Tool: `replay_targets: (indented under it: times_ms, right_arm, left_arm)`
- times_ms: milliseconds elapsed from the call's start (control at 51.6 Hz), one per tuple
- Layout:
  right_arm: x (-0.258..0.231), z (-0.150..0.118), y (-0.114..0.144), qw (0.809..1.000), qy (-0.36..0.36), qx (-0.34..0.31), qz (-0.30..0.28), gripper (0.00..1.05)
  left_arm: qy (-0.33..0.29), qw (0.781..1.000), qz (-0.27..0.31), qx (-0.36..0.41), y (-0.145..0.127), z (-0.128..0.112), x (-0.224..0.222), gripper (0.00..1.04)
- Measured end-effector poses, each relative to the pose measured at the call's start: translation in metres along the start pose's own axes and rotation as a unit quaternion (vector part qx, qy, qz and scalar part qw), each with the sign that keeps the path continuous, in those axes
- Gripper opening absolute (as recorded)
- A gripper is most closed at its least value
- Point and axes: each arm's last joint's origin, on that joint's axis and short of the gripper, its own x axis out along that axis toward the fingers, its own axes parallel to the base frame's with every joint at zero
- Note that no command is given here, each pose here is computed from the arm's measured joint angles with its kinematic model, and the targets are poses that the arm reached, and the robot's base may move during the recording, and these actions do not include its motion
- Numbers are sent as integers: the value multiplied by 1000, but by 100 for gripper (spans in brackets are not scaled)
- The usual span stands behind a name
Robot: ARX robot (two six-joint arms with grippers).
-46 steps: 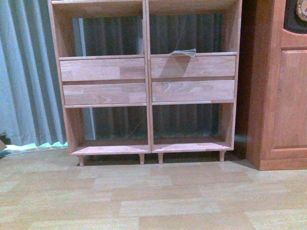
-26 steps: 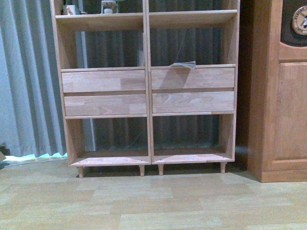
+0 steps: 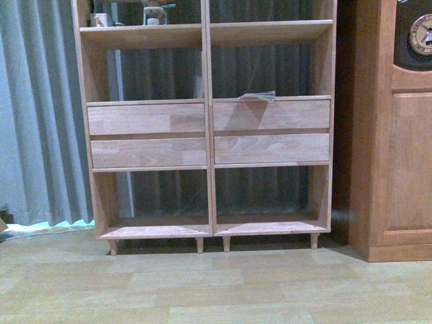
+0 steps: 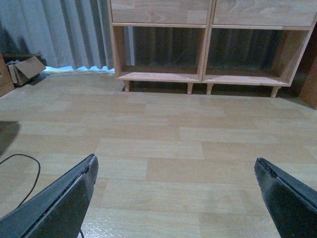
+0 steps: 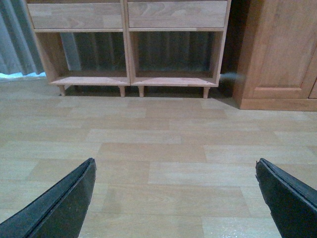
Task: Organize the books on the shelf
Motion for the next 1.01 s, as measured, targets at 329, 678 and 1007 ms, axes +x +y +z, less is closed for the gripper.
replay_targets:
  times_ms: [329,678,1007]
  right_arm:
    - [0,0,0,1000,0,0,0,98]
    - [0,0,0,1000,0,0,0,98]
    - [0,0,0,1000,0,0,0,98]
  left_arm:
    - [0,1000,0,0,0,0,0,97]
    - [0,1000,0,0,0,0,0,97]
    - [0,1000,0,0,0,0,0,97]
